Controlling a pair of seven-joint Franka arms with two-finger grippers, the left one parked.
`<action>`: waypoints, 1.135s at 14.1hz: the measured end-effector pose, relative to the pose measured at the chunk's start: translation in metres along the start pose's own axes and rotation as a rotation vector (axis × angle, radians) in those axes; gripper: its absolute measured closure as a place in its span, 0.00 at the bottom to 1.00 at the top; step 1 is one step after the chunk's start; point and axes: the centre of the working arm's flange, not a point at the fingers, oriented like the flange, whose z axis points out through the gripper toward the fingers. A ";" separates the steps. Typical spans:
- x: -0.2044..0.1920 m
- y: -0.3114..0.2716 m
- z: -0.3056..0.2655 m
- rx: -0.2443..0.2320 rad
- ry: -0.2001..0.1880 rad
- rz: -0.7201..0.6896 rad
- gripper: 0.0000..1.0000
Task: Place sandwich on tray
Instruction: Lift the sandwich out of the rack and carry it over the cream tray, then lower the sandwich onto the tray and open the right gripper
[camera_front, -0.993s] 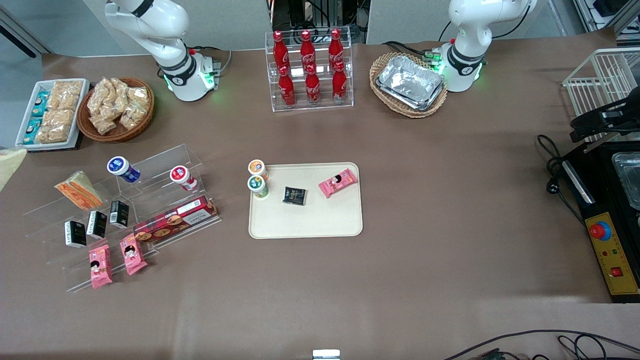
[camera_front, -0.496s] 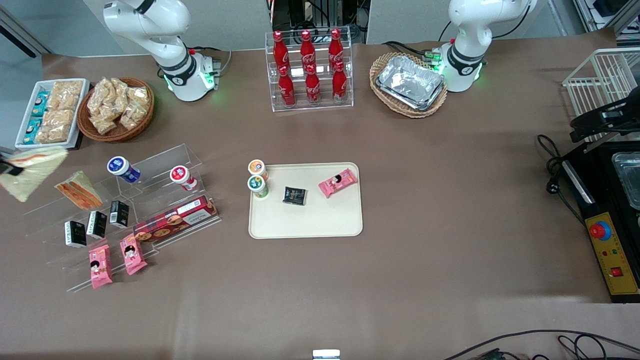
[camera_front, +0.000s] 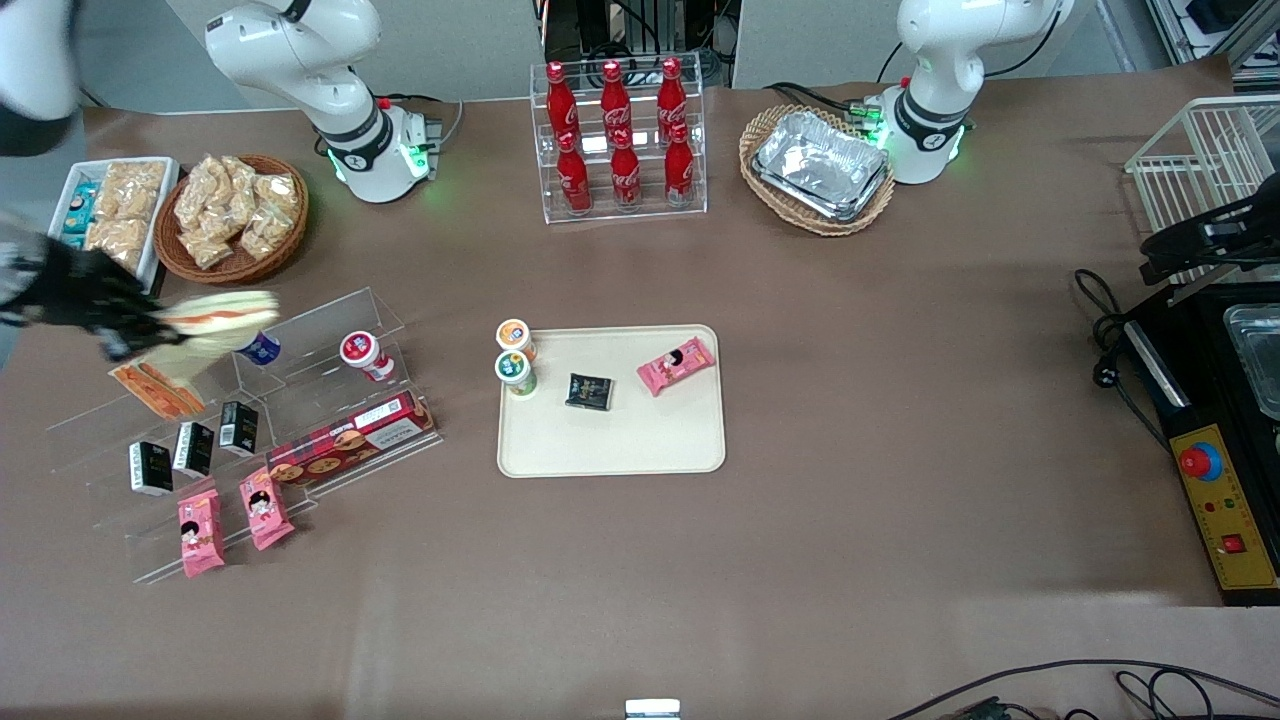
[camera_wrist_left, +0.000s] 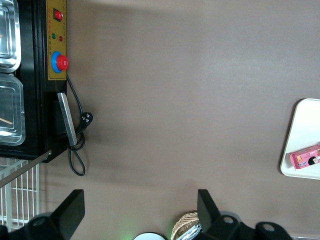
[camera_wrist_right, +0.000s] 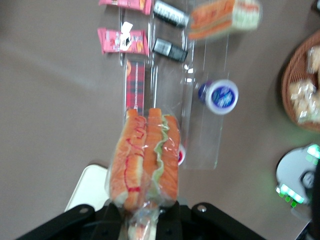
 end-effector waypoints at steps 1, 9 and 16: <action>-0.028 -0.013 0.005 -0.009 0.003 0.029 0.81; -0.215 -0.122 0.108 0.054 0.037 0.259 0.81; -0.289 -0.191 0.279 0.151 0.093 0.358 0.81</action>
